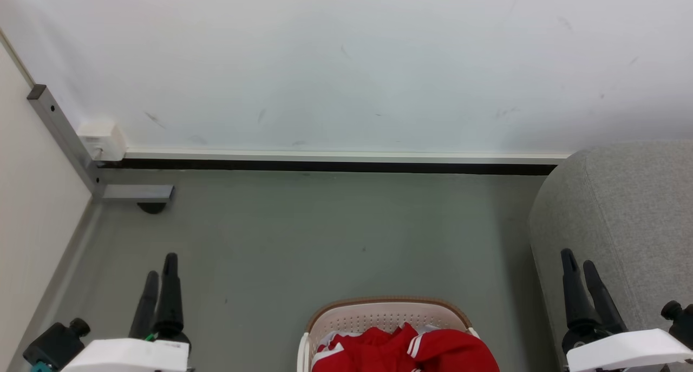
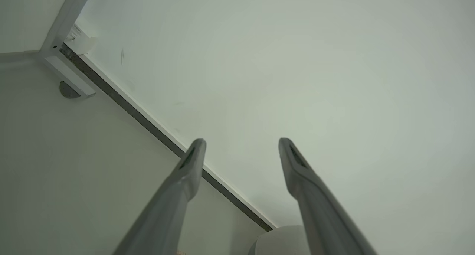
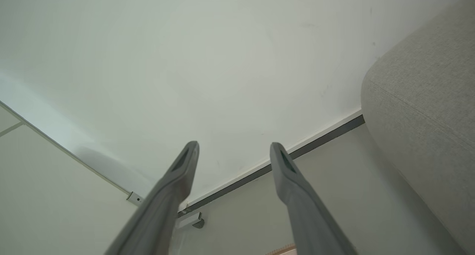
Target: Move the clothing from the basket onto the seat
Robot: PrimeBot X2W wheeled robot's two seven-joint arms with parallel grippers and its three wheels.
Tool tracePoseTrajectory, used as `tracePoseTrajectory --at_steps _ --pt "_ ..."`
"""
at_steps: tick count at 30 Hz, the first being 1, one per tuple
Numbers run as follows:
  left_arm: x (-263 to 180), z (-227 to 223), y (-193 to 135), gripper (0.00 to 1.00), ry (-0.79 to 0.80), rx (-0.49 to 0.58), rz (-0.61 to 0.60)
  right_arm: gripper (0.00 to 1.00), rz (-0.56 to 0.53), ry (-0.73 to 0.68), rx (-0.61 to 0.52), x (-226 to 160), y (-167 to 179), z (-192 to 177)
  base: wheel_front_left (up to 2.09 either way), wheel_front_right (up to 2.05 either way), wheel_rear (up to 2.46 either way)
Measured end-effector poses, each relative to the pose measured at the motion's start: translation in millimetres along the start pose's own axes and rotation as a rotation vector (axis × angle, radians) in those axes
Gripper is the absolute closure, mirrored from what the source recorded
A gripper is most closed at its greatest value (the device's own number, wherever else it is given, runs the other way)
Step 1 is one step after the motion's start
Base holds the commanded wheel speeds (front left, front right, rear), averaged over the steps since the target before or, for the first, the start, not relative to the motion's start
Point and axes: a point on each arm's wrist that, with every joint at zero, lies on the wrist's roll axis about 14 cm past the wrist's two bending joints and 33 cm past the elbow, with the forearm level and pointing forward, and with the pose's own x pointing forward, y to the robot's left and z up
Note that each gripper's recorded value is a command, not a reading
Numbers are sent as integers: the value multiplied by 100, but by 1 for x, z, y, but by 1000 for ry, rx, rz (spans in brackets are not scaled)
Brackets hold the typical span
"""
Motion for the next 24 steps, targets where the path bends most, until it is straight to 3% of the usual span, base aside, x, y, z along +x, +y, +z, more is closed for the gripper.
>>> tracePoseTrajectory --at_steps 16,24 --pt "-1 -3 -9 0 -8 305 -26 0 34 1 -223 0 7 -5 0 0 0" --pt "-2 -5 -13 0 -15 394 -38 0 15 11 -308 -3 -1 -10 0 0 0"
